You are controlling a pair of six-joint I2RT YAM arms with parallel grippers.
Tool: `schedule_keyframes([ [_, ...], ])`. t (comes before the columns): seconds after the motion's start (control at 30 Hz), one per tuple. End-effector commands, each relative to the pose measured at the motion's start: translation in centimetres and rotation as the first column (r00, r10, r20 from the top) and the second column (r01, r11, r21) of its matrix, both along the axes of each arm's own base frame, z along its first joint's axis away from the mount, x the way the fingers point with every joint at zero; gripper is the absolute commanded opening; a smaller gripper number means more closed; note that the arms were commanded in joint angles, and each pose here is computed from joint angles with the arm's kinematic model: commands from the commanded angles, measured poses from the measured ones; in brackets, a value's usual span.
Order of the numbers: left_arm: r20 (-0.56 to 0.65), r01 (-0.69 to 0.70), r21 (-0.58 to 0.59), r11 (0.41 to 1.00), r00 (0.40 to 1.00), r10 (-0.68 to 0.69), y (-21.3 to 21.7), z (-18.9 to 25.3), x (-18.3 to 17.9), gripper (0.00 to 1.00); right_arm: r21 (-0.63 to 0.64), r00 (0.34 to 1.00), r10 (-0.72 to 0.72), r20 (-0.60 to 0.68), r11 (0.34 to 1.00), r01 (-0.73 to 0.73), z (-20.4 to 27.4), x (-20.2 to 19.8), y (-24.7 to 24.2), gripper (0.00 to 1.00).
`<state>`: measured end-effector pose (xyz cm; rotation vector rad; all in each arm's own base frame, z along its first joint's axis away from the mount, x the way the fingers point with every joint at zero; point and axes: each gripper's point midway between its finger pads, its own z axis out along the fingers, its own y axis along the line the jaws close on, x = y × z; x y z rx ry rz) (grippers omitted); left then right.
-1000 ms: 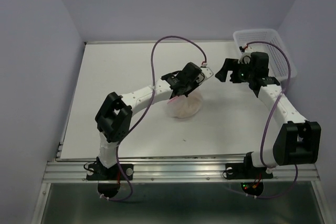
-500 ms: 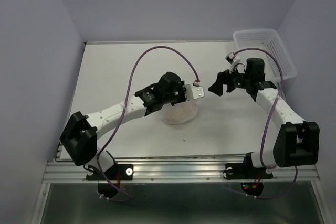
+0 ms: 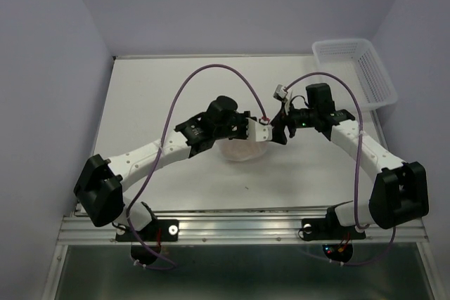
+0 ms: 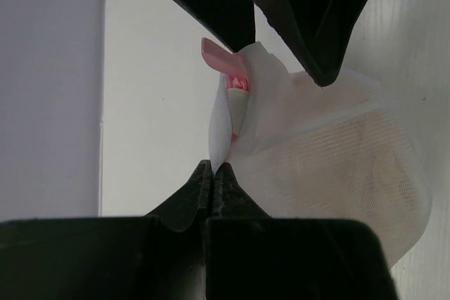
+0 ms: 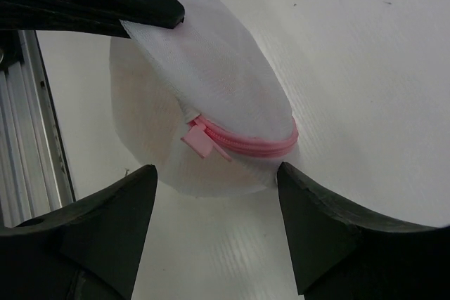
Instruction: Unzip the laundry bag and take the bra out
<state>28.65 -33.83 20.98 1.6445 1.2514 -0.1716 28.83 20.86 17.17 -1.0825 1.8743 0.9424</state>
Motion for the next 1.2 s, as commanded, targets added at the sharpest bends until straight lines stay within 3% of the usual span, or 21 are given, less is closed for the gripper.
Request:
schedule_keyframes([
  [0.0, 0.021, 0.025, -0.022, 0.999, 0.999, -0.025, -0.5, 1.0, 0.1, 0.00, -0.018, 0.997, -0.004, 0.083, 1.000, 0.006, 1.8, 1.1, 0.0, 0.73],
  [0.43, 0.020, 0.050, -0.023, 0.998, 0.999, -0.050, -0.6, 0.9, -0.4, 0.00, -0.031, 0.991, -0.032, 0.133, 0.999, 0.036, 2.9, 1.6, -0.4, 0.58],
  [0.67, 0.006, 0.070, -0.005, 0.998, 0.998, -0.070, -0.7, 0.4, -0.7, 0.00, -0.030, 0.983, -0.036, 0.178, 0.999, 0.041, 4.0, 2.1, -0.4, 0.56],
  [0.93, 0.002, 0.085, -0.015, 0.996, 0.996, -0.085, -1.0, 0.6, -0.9, 0.00, -0.007, 0.984, -0.007, 0.178, 1.000, 0.008, 4.2, 1.9, 0.1, 0.41],
  [1.17, -0.008, 0.085, -0.010, 0.996, 0.996, -0.085, -1.1, 0.4, -0.8, 0.00, 0.024, 0.982, 0.052, 0.183, 0.998, -0.057, 4.5, 0.9, 0.6, 0.39],
])
